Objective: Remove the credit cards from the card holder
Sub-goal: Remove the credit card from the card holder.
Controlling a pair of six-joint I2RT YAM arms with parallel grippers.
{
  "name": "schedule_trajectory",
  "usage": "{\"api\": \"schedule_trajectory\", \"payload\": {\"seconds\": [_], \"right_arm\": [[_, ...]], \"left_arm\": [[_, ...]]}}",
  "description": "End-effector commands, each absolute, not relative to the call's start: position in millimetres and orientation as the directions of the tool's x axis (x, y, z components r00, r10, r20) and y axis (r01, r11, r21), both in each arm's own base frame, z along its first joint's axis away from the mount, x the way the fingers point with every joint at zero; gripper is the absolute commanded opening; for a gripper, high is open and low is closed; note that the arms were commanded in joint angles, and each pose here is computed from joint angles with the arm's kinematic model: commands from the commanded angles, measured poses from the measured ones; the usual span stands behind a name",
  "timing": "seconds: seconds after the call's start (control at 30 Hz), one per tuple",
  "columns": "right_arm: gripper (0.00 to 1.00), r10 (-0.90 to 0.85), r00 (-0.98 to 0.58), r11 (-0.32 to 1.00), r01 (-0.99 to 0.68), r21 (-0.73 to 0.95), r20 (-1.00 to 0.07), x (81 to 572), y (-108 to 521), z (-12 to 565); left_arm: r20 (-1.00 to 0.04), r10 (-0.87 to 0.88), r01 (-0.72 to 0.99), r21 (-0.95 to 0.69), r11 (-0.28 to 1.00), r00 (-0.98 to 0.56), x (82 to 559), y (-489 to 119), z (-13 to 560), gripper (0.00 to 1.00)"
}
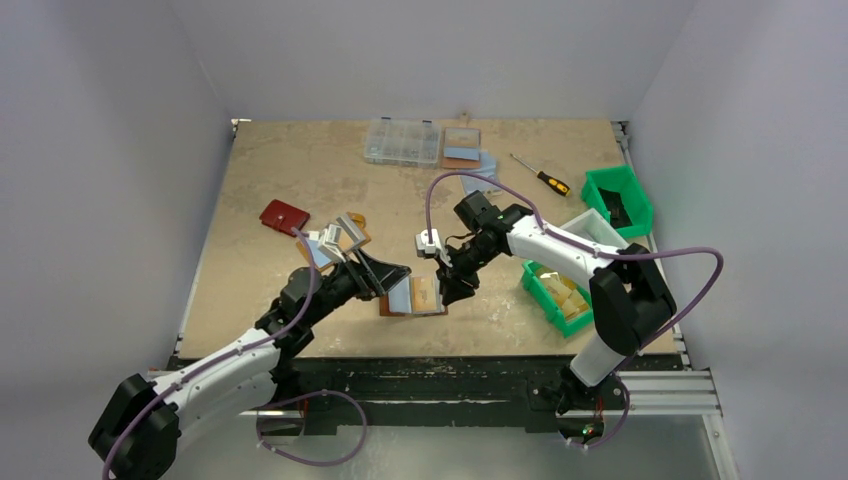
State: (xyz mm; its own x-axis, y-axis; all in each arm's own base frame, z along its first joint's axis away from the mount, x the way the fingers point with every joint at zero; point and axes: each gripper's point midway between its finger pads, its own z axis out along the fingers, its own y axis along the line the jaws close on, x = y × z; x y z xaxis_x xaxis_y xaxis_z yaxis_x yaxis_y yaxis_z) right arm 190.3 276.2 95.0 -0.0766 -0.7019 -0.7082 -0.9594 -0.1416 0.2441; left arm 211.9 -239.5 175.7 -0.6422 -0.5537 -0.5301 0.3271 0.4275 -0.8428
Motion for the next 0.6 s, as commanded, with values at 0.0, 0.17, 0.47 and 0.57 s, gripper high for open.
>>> {"api": "schedule_trajectory", "payload": {"seconds": [0.0, 0.17, 0.47, 0.57], "right_arm": [[0.38, -0.658, -0.057, -0.159, -0.964, 0.212, -0.751, 194, 284, 116], [0.39, -0.660, -0.063, -0.155, -0.964, 0.218, -0.749, 194, 284, 115], [0.38, -0.664, -0.073, -0.147, -0.963, 0.226, -0.744, 195, 284, 112], [0.38, -0.666, -0.076, -0.145, -0.963, 0.229, -0.742, 195, 284, 111]], "left_arm": [[-0.524, -0.568, 0.359, -0.851, 0.384, -0.635, 211, -242, 184, 0.71], [-0.518, -0.568, 0.351, -0.854, 0.384, -0.640, 211, -242, 179, 0.71], [-0.515, -0.556, 0.343, -0.855, 0.388, -0.653, 212, -245, 171, 0.71], [-0.511, -0.551, 0.340, -0.857, 0.388, -0.660, 212, -247, 168, 0.71]]}}
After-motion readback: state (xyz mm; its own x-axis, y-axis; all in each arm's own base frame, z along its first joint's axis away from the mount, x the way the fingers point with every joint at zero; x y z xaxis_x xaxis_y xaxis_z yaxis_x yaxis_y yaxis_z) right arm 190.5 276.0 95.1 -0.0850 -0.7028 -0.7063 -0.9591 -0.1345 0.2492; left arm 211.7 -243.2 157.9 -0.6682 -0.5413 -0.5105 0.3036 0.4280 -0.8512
